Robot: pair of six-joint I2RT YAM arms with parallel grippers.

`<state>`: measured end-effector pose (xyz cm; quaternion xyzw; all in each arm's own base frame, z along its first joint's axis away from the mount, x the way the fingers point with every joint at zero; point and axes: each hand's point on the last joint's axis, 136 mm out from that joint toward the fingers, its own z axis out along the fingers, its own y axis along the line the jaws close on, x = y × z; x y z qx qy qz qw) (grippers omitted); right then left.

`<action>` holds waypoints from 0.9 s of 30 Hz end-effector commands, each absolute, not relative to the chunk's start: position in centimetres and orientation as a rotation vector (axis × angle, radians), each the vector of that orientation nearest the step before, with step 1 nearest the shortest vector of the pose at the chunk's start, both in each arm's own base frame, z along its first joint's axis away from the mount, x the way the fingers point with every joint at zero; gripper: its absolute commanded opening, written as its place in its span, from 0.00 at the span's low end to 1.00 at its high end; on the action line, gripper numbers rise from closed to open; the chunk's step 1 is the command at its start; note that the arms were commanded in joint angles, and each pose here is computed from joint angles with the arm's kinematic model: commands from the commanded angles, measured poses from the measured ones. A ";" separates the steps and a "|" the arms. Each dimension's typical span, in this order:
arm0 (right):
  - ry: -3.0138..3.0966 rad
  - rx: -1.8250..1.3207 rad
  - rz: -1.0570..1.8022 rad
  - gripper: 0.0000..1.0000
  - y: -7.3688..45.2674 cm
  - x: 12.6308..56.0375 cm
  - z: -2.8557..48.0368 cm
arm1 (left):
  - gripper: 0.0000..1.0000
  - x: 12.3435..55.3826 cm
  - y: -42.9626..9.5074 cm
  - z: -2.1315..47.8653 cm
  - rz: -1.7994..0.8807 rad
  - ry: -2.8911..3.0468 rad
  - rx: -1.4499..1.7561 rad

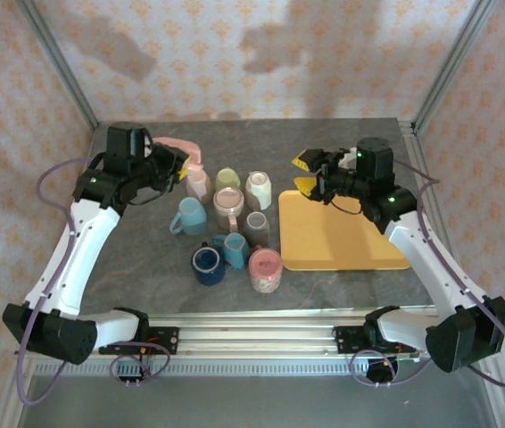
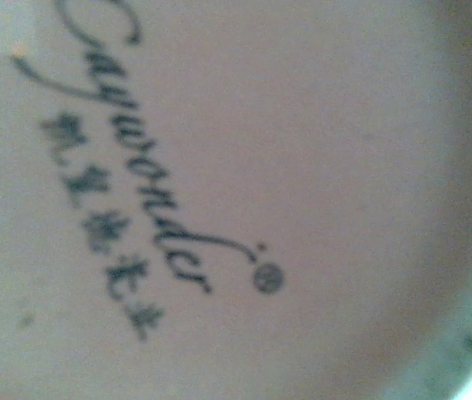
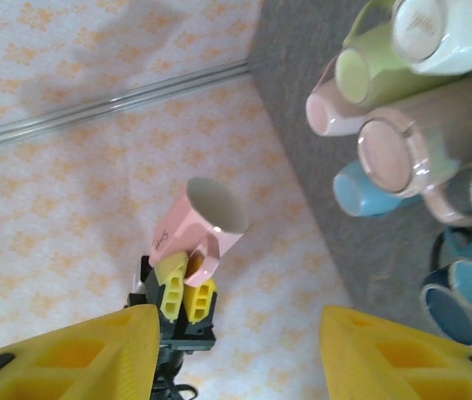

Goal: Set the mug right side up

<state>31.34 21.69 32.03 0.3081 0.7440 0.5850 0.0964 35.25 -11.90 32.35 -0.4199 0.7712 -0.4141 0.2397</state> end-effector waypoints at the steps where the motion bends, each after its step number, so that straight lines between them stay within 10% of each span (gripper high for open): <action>1: 2.068 0.988 1.915 0.53 23.5 32.4 36.0 | 0.00 37.2 -15.0 40.1 -1.374 1.923 -0.961; 27: 1.672 1.232 2.167 0.46 27.2 35.6 40.4 | 0.00 39.5 -24.9 44.7 -1.569 1.932 -0.773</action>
